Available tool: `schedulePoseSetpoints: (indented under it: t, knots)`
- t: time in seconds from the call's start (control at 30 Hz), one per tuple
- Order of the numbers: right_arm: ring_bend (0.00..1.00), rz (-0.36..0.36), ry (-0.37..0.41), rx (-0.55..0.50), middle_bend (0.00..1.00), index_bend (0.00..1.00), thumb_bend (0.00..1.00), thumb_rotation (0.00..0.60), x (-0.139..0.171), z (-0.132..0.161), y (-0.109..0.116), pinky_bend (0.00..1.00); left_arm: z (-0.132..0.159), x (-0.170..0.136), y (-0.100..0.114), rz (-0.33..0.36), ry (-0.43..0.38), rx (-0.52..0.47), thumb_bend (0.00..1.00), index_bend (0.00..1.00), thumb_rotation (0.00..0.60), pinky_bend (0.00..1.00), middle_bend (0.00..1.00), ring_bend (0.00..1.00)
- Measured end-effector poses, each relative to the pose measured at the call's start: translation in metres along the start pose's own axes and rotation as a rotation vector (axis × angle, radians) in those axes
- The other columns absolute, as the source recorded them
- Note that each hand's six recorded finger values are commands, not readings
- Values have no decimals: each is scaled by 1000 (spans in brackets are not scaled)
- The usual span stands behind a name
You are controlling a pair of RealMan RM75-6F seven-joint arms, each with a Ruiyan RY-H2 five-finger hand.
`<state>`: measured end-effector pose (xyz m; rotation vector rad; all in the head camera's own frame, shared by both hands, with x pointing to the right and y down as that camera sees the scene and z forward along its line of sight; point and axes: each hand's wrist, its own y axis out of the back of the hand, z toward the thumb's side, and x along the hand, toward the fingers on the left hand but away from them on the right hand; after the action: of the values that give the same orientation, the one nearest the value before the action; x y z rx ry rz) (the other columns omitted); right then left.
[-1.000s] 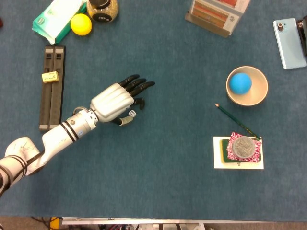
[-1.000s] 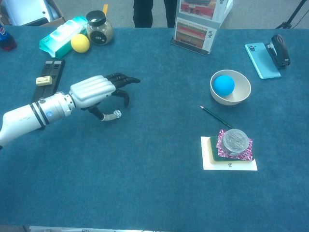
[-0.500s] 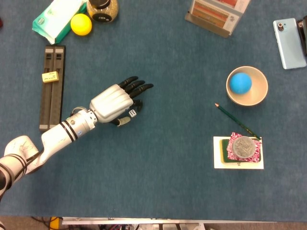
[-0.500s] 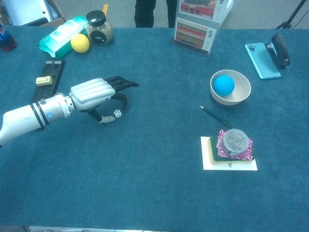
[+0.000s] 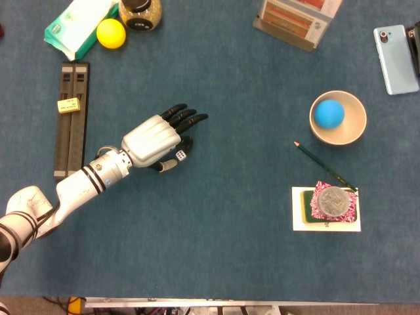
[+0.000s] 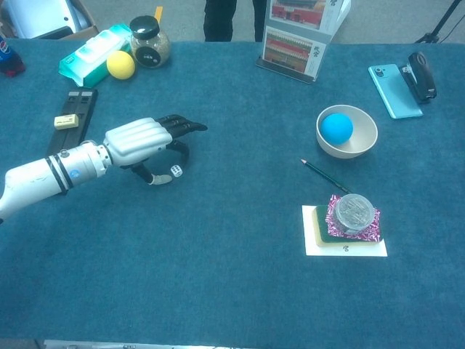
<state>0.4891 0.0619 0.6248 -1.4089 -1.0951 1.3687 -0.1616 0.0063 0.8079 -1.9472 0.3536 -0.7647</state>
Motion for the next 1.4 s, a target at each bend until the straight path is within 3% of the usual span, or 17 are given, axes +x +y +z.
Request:
schedulePoseSetpoints:
  t: [0.5, 0.8, 1.07, 1.23, 1.33, 1.4]
  knots:
    - [305, -2, -7, -7, 437, 584, 68, 600, 1, -2, -1, 280, 3, 0, 8, 47, -9, -14, 283, 519, 600, 0, 0, 0]
    - [305, -13, -14, -16, 438, 585, 68, 600, 3, -5, 0, 280, 4, -13, 41, 150, -10, -40, 283, 521, 600, 0, 0, 0]
    - [305, -21, -16, -25, 437, 585, 68, 600, 3, -5, 0, 280, -4, -43, 78, 277, 67, -133, 283, 521, 600, 0, 0, 0]
    - [305, -10, -13, -28, 438, 585, 68, 600, 2, -3, -4, 280, -7, -70, 55, 244, 145, -212, 283, 521, 600, 0, 0, 0]
    - [305, -10, -12, -30, 437, 584, 68, 600, 1, -3, -4, 280, -6, -70, 40, 202, 151, -229, 283, 521, 600, 0, 0, 0]
    - [305, -11, -11, -32, 437, 585, 68, 600, -1, -3, -4, 280, -8, -67, 42, 208, 146, -228, 283, 521, 600, 0, 0, 0]
